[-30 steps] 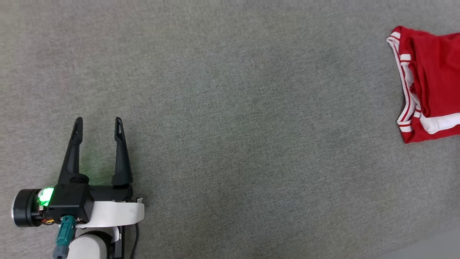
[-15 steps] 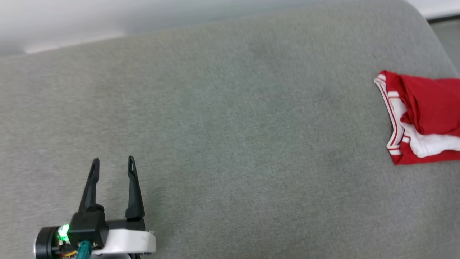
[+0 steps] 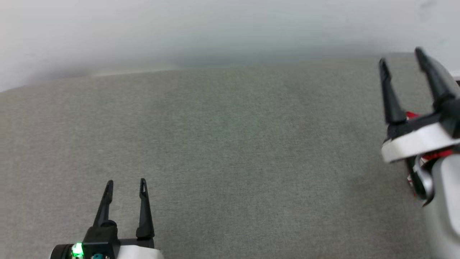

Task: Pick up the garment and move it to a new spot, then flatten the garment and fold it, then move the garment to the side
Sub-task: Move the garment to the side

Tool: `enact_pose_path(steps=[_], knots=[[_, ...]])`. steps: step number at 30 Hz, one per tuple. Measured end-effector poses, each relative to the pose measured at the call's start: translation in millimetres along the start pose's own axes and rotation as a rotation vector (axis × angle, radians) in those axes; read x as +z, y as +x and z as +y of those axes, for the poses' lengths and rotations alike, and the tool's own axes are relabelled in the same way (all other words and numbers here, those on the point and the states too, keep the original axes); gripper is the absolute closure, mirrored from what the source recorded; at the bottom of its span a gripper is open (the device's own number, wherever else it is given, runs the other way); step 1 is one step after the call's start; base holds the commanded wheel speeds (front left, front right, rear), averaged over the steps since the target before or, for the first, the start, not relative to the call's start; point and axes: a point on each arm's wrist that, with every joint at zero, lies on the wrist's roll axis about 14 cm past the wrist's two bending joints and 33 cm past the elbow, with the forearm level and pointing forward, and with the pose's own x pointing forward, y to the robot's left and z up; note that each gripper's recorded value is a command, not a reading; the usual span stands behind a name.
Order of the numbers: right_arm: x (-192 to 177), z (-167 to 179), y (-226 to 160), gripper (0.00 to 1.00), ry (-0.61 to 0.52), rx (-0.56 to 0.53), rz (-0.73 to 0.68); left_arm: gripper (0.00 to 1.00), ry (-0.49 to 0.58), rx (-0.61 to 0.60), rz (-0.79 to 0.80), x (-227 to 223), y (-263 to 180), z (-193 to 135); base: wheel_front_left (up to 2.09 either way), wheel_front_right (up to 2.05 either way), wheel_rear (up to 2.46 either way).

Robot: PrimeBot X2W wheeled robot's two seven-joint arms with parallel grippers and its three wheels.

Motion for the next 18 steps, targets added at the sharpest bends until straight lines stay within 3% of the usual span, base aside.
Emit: enact_pose_path(steps=[9, 18], knots=[[-28, 62, -58, 0.00, 0.190, 0.028, 0.096, 0.00, 0.003, 0.025, -0.006, 5, -19, 9, 0.00, 0.00, 0.00], [-37, 73, -114, 0.00, 0.255, -0.017, 0.166, 0.00, -0.001, 0.026, -0.004, 7, -37, 11, 0.00, 0.00, 0.00]])
